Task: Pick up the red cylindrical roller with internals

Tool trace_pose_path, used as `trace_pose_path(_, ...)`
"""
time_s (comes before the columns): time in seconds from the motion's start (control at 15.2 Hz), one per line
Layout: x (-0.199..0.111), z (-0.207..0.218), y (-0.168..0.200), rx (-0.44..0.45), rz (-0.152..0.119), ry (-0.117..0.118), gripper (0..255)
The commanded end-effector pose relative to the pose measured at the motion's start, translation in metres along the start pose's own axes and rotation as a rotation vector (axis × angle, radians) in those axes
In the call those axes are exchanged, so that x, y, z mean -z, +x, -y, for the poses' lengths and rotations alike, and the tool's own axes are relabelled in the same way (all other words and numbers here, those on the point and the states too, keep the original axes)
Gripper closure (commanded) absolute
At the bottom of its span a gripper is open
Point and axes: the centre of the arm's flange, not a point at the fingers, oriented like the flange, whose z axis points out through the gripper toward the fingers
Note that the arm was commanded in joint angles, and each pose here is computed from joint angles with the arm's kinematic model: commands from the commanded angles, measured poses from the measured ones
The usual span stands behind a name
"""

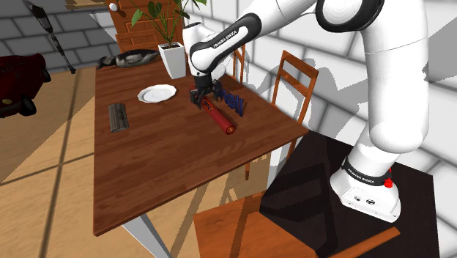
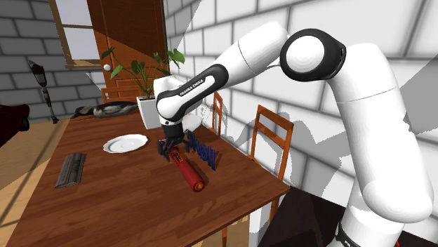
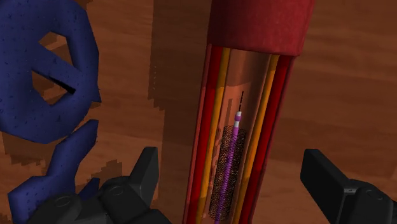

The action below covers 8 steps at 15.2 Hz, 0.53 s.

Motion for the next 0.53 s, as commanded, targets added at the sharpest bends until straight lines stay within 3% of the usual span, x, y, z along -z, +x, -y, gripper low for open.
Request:
trace_pose_path(0.0,-0.01,0.0009,0.0005,0.0,-0.001,0.0,0)
trace_pose_path(0.13,-0.013,0.0011,0.0005,0.0,-0.001,0.0,0)
trace_pose_path(0.2,-0.0124,0.0019,0.0001,0.0,-0.001,0.0,255)
trace_pose_path(0.46,-0.0124,0.0017,0.0001,0.0,-0.001,0.0,255)
